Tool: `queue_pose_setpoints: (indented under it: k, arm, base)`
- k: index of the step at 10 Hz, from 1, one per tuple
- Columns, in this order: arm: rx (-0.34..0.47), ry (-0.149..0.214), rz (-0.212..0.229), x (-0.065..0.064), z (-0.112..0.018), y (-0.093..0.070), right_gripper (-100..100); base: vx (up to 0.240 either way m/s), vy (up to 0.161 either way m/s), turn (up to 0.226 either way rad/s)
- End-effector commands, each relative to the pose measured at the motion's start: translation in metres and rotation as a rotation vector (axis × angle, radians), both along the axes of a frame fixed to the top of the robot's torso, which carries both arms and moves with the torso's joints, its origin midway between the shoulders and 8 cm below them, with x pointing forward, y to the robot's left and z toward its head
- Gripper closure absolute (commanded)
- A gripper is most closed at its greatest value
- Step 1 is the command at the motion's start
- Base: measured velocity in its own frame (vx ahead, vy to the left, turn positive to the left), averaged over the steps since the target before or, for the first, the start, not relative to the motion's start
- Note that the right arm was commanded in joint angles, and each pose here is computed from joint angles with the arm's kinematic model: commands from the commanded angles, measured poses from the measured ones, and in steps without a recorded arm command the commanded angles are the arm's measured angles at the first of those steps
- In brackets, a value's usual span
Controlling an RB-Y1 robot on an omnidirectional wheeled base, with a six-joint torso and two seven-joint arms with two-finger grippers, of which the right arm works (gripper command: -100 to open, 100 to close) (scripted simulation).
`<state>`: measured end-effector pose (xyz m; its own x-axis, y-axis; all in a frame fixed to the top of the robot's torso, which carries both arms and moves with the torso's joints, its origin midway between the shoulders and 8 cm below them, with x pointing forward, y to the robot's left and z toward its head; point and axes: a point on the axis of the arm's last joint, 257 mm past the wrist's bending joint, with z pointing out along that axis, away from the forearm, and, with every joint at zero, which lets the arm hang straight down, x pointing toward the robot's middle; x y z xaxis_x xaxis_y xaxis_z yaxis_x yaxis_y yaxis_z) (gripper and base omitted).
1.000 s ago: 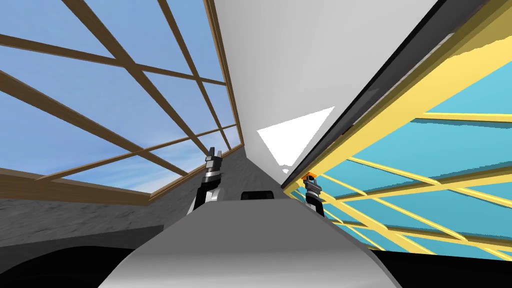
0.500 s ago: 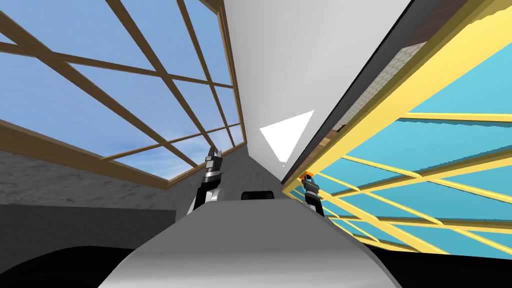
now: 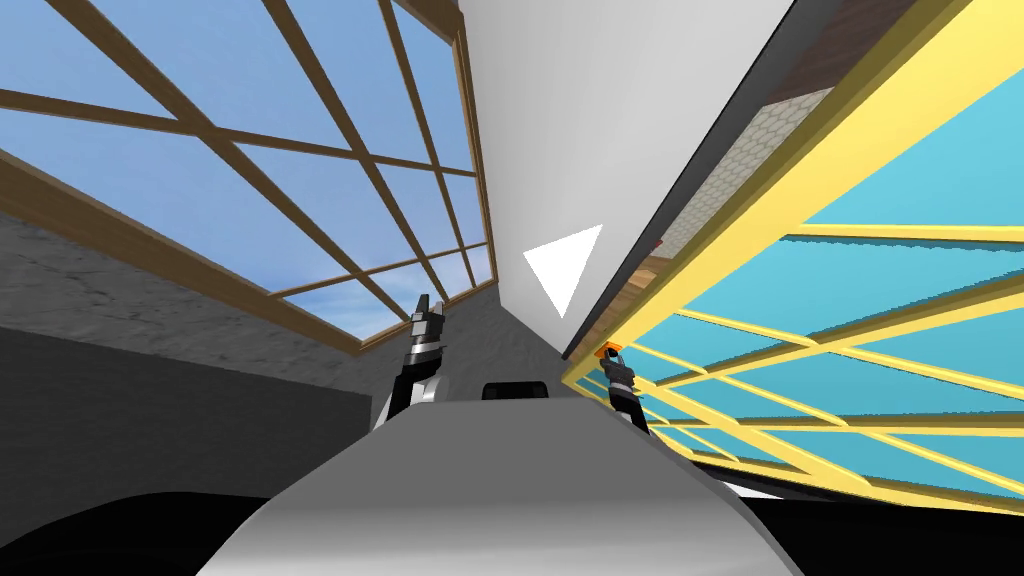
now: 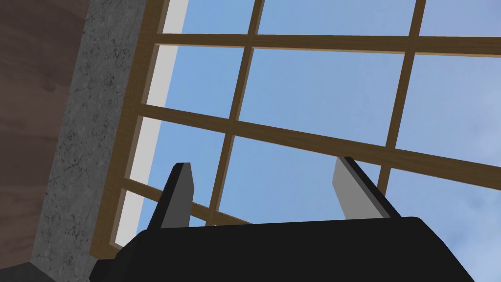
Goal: Pull the door open
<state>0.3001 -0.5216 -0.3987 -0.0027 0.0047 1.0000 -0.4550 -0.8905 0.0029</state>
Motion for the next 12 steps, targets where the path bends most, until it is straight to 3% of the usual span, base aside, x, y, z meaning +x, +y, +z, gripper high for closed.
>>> queue_pose_setpoints:
  k: [1,2,12]
  arm:
    - [0.003,0.003,0.032,-0.003,-0.0011,0.0075,100]
    - [0.004,0.003,0.049,-0.0031,-0.0012,0.0117,100]
    - [0.006,0.006,0.043,-0.0011,-0.0027,0.0117,100]
  base:
    - [-0.221,0.056,0.045]
    - [-0.234,0.032,0.048]
    - [-0.204,-0.001,0.041]
